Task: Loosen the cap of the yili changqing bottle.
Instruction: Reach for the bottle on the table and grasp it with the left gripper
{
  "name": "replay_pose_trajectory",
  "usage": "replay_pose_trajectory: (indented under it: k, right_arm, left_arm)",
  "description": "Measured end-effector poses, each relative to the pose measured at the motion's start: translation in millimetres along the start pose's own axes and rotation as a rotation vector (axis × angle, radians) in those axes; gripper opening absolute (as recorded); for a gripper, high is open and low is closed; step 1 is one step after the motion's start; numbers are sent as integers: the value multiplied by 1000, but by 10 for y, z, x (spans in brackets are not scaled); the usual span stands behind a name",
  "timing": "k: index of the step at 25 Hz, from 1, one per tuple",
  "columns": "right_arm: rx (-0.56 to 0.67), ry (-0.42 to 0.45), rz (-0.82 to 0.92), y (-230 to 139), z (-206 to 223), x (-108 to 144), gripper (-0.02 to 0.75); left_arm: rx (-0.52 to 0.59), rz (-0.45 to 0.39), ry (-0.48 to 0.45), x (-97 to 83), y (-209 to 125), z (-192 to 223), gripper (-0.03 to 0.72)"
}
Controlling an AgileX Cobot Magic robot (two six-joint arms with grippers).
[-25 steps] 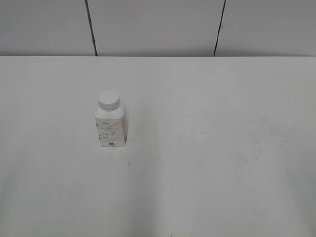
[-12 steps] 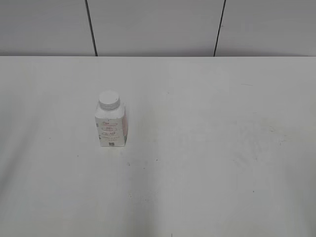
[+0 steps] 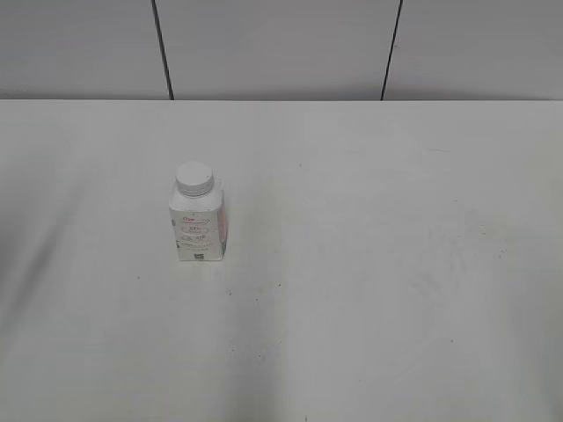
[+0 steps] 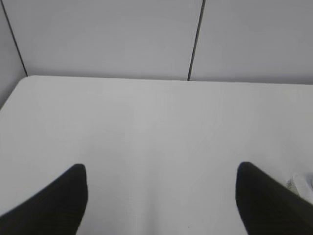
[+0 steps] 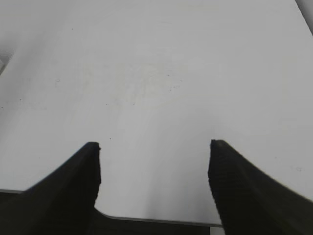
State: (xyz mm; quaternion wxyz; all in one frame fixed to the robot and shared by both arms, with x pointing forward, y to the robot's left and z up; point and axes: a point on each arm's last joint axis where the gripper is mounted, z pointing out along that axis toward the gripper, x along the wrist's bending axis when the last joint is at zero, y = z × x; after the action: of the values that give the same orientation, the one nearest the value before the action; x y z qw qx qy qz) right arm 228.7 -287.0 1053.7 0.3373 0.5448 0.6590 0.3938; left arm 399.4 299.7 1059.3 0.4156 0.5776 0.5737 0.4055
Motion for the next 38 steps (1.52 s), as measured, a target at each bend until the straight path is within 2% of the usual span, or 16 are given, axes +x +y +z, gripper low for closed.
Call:
replay_pose_trajectory:
  k: [2, 6, 13, 18, 20, 23, 26, 33, 38]
  right_arm:
    - [0, 0, 0, 0, 0, 0, 547]
    - [0, 0, 0, 0, 0, 0, 547]
    - [0, 0, 0, 0, 0, 0, 547]
    - [0, 0, 0, 0, 0, 0, 547]
    - [0, 0, 0, 0, 0, 0, 547]
    - [0, 0, 0, 0, 0, 0, 547]
    - [0, 0, 0, 0, 0, 0, 547]
    - [0, 0, 0, 0, 0, 0, 547]
    - [0, 0, 0, 0, 0, 0, 547]
  left_arm:
    - [36, 3, -20, -40, -96, 155, 565]
    - [6, 19, -61, -130, -189, 251, 565]
    - [-77, 136, -126, -212, -496, 298, 565]
    - [-24, 157, -209, -288, -669, 377, 565]
    - [-20, 195, -255, -333, -712, 433, 565]
    - [-18, 265, -357, -432, -817, 552, 565]
    - [-35, 328, -508, -537, -949, 677, 565]
    - [-48, 275, -845, -592, -1269, 1029, 566]
    - [-41, 307, -1002, -629, -1253, 1325, 616]
